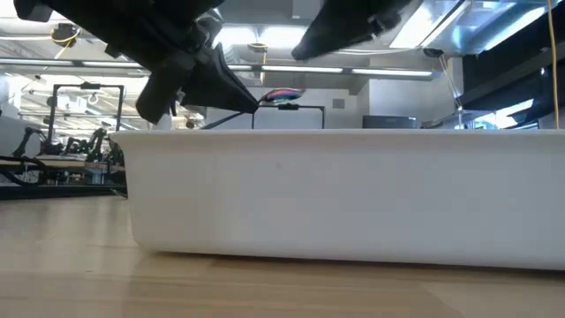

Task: Sort silverware
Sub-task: Put the purple spoon into the white silverware tray

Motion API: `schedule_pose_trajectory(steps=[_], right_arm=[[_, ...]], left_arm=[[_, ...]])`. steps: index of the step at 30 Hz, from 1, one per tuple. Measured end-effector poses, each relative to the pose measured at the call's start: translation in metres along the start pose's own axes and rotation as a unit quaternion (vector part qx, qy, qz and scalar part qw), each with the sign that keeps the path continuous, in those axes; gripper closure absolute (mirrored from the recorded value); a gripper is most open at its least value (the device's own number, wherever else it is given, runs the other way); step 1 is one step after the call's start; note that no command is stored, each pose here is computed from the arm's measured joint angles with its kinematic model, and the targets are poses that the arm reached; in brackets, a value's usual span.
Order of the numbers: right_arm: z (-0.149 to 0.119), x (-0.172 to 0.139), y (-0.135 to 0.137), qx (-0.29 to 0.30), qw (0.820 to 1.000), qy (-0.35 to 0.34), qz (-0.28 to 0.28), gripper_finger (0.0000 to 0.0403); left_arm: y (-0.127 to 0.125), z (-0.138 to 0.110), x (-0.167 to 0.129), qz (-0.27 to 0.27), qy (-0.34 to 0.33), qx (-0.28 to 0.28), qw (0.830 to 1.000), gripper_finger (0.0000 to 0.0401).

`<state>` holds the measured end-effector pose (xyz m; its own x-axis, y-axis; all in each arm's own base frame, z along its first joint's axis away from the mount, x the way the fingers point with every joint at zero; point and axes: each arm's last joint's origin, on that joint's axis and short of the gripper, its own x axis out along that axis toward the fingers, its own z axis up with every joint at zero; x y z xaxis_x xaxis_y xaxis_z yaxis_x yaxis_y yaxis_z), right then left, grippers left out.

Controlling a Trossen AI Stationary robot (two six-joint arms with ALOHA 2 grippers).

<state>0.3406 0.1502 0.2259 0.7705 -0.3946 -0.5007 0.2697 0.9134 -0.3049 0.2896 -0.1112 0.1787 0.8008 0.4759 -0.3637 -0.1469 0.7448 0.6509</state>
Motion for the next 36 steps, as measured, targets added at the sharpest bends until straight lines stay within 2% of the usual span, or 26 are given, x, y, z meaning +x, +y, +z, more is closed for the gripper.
schedule_pose_trajectory(steps=[2,5,9,13,18,21,24,27,31,36], right_arm=[[0.001,0.002,-0.007,0.061,0.998,0.009,0.004,0.0288],[-0.001,0.009,-0.010,0.098,0.994,0.016,0.036,0.0273],[-0.006,0.025,-0.017,0.153,0.981,0.021,0.117,0.0259],[-0.014,0.033,-0.025,0.187,0.972,-0.014,0.139,0.0243],[-0.015,0.021,-0.035,0.211,0.956,-0.085,0.184,0.0213],[-0.022,0.014,-0.038,0.215,0.955,-0.094,0.182,0.0199],[-0.031,0.014,-0.047,0.243,0.955,-0.093,0.142,0.0192],[-0.044,0.023,-0.055,0.280,0.948,-0.083,0.129,0.0192],[-0.044,0.027,-0.064,0.330,0.924,-0.110,0.158,0.0193],[-0.046,0.030,-0.067,0.341,0.919,-0.099,0.173,0.0193]], left_arm=[[0.001,0.000,0.000,0.014,0.002,0.019,1.000,0.0401],[0.001,0.001,-0.001,0.022,0.003,0.031,0.999,0.0401],[0.000,0.001,-0.001,0.021,0.003,0.031,0.999,0.0401],[-0.001,0.001,-0.005,0.033,0.004,0.036,0.999,0.0401],[-0.001,0.000,-0.005,0.044,0.011,0.040,0.998,0.0401],[-0.001,0.000,-0.005,0.044,0.012,0.044,0.998,0.0401],[-0.001,0.001,-0.005,0.045,0.008,0.045,0.998,0.0401],[-0.001,0.001,-0.005,0.045,0.008,0.048,0.998,0.0401],[-0.001,0.002,-0.005,0.047,0.007,0.047,0.998,0.0401],[0.000,0.001,-0.005,0.053,0.010,0.047,0.997,0.0401]])
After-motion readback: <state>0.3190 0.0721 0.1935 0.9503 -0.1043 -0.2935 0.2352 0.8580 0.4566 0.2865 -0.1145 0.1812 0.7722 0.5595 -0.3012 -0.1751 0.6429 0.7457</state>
